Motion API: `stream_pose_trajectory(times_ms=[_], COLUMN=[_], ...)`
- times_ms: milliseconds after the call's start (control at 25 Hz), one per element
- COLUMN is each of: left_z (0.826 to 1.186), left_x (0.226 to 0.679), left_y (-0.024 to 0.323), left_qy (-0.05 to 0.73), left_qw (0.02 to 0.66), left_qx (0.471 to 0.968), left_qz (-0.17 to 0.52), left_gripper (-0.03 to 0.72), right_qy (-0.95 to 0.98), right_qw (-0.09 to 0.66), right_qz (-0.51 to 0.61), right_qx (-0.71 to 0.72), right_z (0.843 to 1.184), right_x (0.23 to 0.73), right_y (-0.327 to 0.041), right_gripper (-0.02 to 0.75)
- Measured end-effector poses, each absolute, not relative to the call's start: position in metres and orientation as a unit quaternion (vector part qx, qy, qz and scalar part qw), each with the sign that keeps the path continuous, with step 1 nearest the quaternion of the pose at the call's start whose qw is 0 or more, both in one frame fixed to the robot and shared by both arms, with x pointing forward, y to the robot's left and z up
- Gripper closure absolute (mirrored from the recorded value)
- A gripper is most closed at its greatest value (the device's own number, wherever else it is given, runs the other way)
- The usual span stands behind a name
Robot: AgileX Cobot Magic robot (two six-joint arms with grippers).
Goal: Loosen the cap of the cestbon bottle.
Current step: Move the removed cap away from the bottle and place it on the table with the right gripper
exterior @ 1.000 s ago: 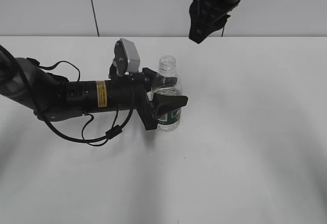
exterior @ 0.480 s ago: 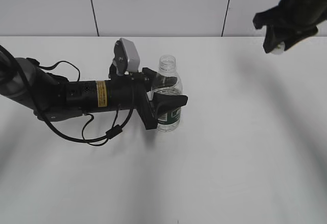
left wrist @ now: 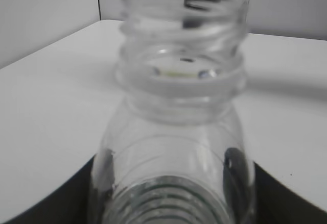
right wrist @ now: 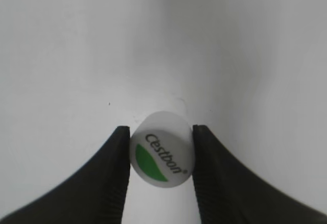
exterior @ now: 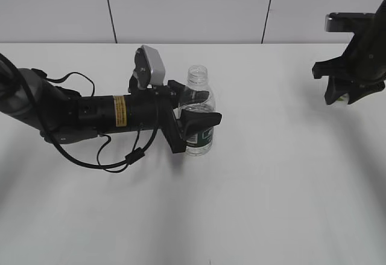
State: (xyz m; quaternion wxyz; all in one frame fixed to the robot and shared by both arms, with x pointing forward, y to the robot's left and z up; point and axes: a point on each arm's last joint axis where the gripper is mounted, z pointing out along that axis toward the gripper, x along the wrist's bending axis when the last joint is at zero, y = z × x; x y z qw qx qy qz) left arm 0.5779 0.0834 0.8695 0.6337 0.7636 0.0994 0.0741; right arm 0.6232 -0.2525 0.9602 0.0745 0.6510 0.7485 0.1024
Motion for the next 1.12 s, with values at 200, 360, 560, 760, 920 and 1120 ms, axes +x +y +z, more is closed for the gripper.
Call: stream_pose_trajectory(times_ms=[200, 360, 560, 760, 920, 1120], left_z=[0.87, 0.87, 0.869, 0.869, 0.869, 0.869], left_x=[0.578, 0.578, 0.578, 0.578, 0.578, 0.579], left_y=[0.083, 0.083, 0.084, 0.084, 0.083, 0.084], left_qy=[0.1, 0.1, 0.101, 0.102, 0.103, 0.104], left_qw=[0.634, 0.634, 0.633, 0.63, 0.629, 0.629], left_qx=[0.764, 0.764, 0.764, 0.766, 0.767, 0.767], left_qz=[0.074, 0.074, 0.074, 0.076, 0.077, 0.077], left_gripper=[0.289, 0.289, 0.289, 0.289, 0.289, 0.289], right_qy=[0.749, 0.748, 0.746, 0.742, 0.738, 0.737], right_qw=[0.052, 0.038, 0.028, 0.024, 0.019, 0.008], right_qz=[0.077, 0.061, 0.055, 0.06, 0.064, 0.056], right_qx=[0.656, 0.659, 0.663, 0.668, 0.672, 0.673], right_z=[0.921, 0.892, 0.881, 0.881, 0.881, 0.883], right_x=[0.629, 0.633, 0.633, 0.633, 0.633, 0.633], right_y=[-0.253, -0.255, -0.255, -0.254, -0.253, -0.252], right_gripper=[0.448, 0.449, 0.449, 0.449, 0.421, 0.205])
